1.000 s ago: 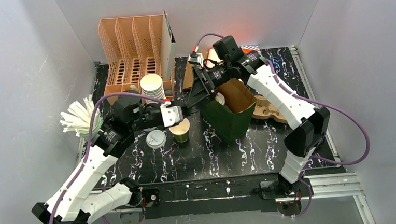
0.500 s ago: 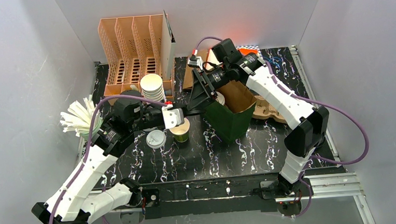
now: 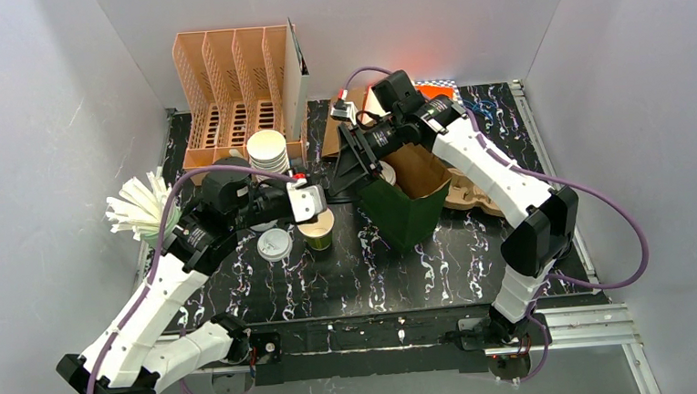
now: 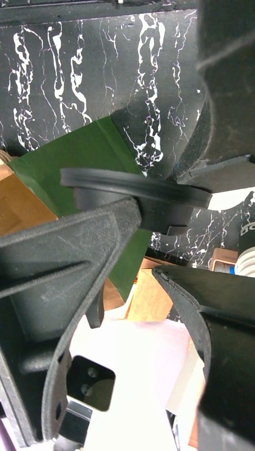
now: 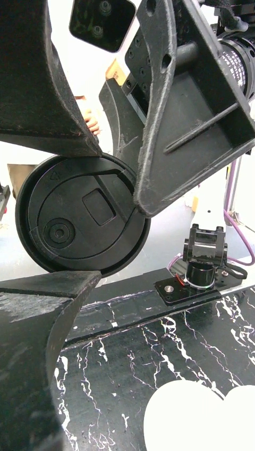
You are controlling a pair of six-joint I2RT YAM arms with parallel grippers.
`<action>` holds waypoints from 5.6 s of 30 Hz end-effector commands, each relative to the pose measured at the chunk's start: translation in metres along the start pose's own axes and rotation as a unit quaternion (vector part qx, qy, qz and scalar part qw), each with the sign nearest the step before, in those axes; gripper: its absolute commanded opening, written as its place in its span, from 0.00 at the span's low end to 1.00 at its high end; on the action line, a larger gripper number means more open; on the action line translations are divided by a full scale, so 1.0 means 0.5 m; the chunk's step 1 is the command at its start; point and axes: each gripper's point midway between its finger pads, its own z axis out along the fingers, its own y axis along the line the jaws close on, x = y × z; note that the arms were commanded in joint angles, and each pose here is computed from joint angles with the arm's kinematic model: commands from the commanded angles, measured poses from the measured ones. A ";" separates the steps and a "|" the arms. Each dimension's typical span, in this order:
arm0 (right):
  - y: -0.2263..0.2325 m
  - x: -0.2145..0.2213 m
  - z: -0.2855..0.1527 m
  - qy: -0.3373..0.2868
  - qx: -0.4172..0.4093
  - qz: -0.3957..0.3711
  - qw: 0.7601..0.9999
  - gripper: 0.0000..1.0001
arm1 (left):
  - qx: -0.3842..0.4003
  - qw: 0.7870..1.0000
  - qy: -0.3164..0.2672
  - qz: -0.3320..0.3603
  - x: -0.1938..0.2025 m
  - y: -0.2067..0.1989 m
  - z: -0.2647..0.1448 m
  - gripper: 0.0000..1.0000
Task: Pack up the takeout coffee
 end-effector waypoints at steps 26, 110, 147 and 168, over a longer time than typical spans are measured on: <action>-0.052 -0.038 0.051 -0.138 0.252 -0.236 0.928 0.59 | -0.365 0.708 0.146 -0.587 0.111 0.009 -0.193 0.95; -0.362 -0.026 0.185 -0.226 0.409 -0.343 0.815 0.98 | -0.250 0.521 0.221 -0.786 0.349 -0.073 -0.074 0.47; -0.209 -0.010 0.123 -0.113 0.433 -0.244 0.861 0.98 | -0.322 0.488 0.188 -0.789 0.382 -0.056 -0.087 0.24; -0.243 -0.052 0.173 -0.008 0.424 -0.261 0.867 0.98 | -0.334 0.489 0.179 -0.786 0.406 -0.051 -0.078 0.20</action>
